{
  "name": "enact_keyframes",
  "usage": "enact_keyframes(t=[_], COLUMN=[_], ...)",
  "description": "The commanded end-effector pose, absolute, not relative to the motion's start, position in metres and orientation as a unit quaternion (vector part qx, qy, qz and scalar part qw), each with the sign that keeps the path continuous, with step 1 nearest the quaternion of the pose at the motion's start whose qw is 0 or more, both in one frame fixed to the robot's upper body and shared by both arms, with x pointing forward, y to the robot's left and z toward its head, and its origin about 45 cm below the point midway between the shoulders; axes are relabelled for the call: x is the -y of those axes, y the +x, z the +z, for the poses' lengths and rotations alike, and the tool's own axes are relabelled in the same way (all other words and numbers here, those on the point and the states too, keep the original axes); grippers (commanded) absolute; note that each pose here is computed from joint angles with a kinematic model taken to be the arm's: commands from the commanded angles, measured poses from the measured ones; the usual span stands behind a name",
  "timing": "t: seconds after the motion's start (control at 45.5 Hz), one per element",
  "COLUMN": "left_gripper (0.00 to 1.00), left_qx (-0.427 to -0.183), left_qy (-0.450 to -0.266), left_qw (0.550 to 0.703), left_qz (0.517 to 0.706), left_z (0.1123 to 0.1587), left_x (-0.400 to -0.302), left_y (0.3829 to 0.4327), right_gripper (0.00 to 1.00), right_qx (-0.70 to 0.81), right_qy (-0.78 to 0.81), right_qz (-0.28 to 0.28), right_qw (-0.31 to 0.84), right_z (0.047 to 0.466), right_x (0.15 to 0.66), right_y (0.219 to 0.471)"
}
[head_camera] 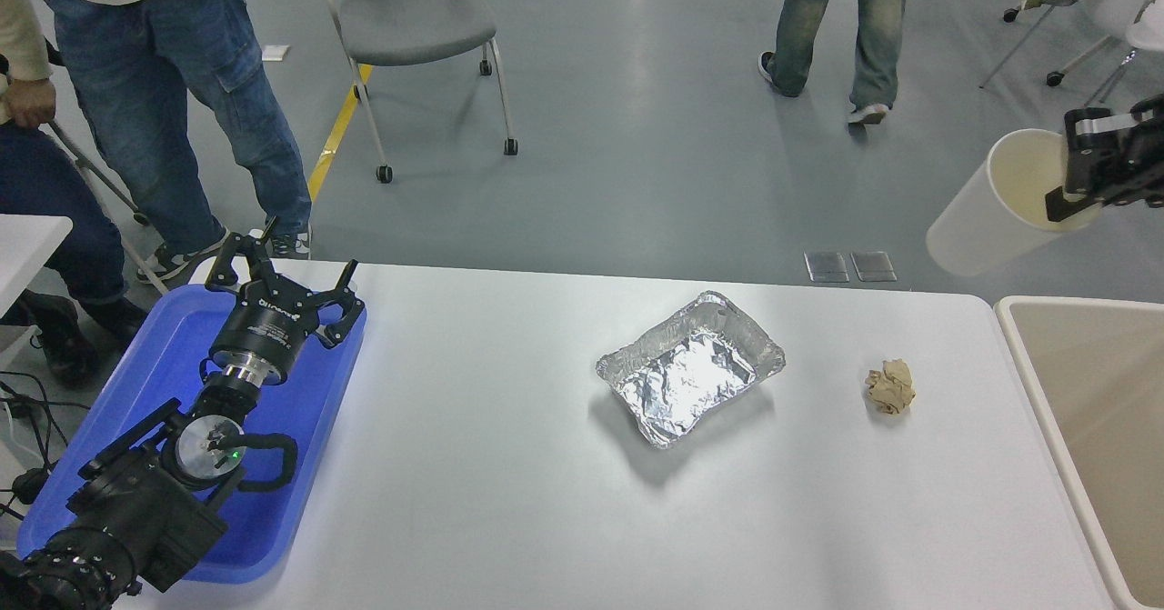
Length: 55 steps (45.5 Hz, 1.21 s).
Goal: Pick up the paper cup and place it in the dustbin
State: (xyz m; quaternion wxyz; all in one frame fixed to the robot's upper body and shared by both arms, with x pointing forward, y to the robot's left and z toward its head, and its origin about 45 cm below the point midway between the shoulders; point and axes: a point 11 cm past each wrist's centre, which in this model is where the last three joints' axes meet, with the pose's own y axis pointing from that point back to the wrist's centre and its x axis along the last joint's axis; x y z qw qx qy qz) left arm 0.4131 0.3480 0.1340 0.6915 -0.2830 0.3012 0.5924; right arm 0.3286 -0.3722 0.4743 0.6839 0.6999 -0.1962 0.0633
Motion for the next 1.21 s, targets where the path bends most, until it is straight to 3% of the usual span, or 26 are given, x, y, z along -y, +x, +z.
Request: enact_keyframes(t=[0.0,0.33,0.725,1.099,1.187], left_gripper=[1.0,1.0,1.0,1.0,1.0], left_qx=[-0.301,-0.301,-0.301,-0.301,-0.301], left_qy=[-0.283,-0.282,-0.282,-0.283,-0.283], left_qw=[0.691,0.692,0.692,0.691,0.691], left_qz=[0.592,0.593,0.593,0.593,0.592], left_z=[0.134,0.1336,0.1336,0.1339,0.134], left_x=[-0.348,-0.3478,-0.3478,-0.3481,-0.348], left_y=[0.413,0.4129,0.4129,0.413,0.413], right_gripper=[0.0,0.0,0.0,0.0,0.0], right_qx=[0.244,0.287,0.332,0.3,0.319], right_qy=[0.676,0.627,0.611,0.636,0.633], right_qz=[-0.003,-0.086,-0.106,-0.149,-0.119], right_qw=[0.695,0.719,0.711,0.695,0.695], right_z=[0.466,0.441,0.406,0.292,0.269], right_x=[0.432,0.513,0.59,0.603,0.607], right_y=[0.302,0.273,0.261,0.269,0.273])
